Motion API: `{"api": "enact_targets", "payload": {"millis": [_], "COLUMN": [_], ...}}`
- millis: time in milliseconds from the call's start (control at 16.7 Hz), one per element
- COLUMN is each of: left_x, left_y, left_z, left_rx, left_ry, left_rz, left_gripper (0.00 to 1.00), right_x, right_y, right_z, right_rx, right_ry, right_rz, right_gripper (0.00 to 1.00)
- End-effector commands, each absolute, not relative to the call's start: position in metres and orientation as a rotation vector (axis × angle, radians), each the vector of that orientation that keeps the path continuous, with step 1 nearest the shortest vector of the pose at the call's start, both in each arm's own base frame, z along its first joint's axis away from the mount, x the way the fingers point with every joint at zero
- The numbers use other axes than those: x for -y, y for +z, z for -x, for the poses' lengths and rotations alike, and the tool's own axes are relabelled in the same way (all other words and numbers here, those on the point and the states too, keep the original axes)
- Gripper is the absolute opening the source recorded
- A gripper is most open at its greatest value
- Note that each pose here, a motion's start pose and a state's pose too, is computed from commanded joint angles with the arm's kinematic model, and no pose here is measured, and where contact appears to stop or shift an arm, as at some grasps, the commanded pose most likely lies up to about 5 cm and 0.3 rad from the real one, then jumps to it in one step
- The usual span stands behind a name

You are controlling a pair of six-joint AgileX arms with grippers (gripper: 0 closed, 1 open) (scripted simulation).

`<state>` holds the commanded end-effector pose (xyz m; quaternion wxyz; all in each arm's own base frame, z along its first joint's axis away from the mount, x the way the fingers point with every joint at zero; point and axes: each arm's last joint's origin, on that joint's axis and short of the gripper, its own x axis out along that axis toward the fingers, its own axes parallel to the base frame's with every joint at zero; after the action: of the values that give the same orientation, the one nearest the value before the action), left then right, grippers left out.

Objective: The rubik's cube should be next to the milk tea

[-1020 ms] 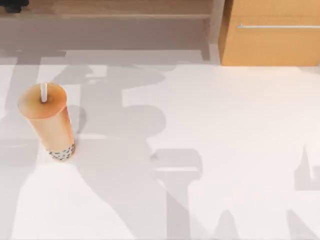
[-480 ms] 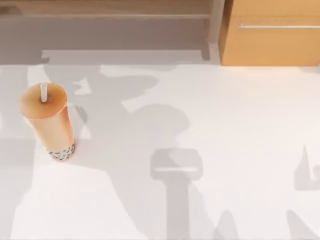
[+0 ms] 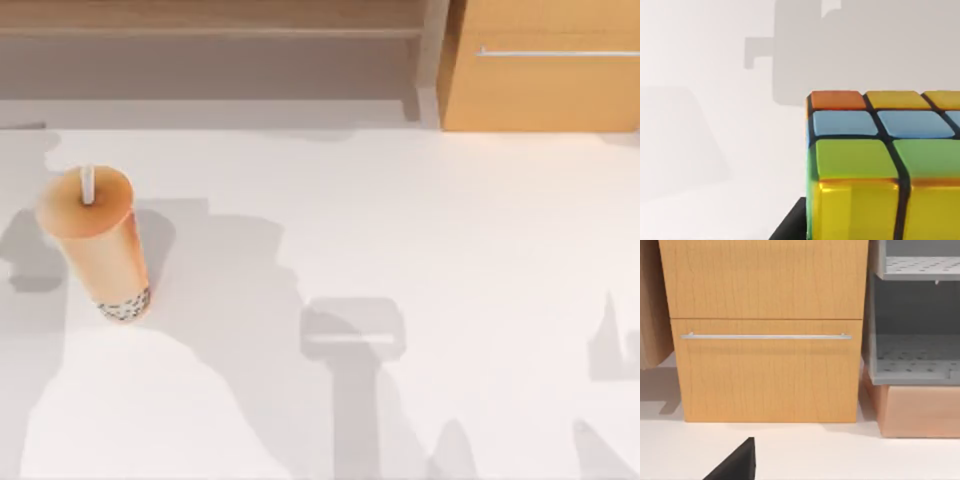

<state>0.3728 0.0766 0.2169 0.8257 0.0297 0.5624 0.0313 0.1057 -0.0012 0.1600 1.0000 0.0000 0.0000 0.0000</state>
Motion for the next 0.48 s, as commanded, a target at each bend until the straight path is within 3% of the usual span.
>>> {"api": "enact_targets", "payload": {"millis": [240,480], "left_x": [-0.073,-0.07], "left_y": [0.193,0.183], "left_z": [-0.358,-0.353], "left_rx": [-1.467,-1.569], "left_ry": [0.013,-0.013], "left_rz": [-0.032,-0.018], "left_gripper": [0.0,0.0], "right_x": [0.001,0.001], "right_y": [0.16,0.16], "right_z": [-0.106,-0.106], "right_rx": [0.0,0.0], "right_ry": [0.0,0.0], "right_rz": [0.0,0.0], "right_gripper": [1.0,1.0]}}
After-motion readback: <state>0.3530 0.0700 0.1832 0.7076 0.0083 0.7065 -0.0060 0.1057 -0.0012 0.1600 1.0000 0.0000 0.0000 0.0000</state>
